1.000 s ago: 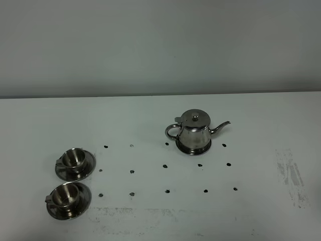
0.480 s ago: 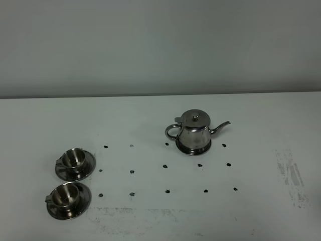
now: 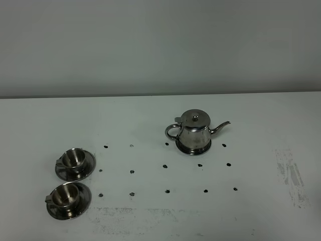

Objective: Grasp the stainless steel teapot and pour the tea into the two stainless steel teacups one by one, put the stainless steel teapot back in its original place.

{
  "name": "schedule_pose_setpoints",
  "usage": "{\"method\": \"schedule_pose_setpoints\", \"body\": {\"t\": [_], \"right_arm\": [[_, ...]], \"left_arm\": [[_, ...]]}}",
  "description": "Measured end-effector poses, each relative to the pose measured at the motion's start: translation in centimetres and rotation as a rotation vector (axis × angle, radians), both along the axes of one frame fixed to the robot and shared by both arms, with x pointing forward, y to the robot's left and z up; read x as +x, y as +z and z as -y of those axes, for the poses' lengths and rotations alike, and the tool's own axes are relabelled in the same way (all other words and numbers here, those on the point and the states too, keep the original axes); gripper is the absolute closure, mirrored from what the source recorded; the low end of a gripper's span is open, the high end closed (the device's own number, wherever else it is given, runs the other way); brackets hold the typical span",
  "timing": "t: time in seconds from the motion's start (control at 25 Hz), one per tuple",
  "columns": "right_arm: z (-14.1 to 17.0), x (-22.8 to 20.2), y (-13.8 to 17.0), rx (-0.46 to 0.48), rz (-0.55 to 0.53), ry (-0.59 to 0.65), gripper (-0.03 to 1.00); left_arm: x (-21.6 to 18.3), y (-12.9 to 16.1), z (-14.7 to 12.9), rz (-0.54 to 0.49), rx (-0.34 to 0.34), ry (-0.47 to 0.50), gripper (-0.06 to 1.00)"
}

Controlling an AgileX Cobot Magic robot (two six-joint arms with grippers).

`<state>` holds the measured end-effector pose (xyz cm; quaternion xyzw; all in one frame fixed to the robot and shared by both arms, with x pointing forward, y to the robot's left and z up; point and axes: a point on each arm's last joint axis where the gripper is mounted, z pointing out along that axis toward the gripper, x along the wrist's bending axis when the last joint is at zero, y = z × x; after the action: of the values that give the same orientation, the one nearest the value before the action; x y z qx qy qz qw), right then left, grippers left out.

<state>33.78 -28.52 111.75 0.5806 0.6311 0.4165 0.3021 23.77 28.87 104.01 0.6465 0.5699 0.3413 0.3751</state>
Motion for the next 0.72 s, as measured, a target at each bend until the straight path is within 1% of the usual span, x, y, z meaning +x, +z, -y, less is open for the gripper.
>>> {"method": "schedule_pose_setpoints", "body": {"t": [0.72], "right_arm": [[-0.09,0.00,0.04,0.011,0.002,0.005,0.46]], "left_arm": [[0.00,0.00,0.01,0.000,-0.002,0.000,0.40]]}}
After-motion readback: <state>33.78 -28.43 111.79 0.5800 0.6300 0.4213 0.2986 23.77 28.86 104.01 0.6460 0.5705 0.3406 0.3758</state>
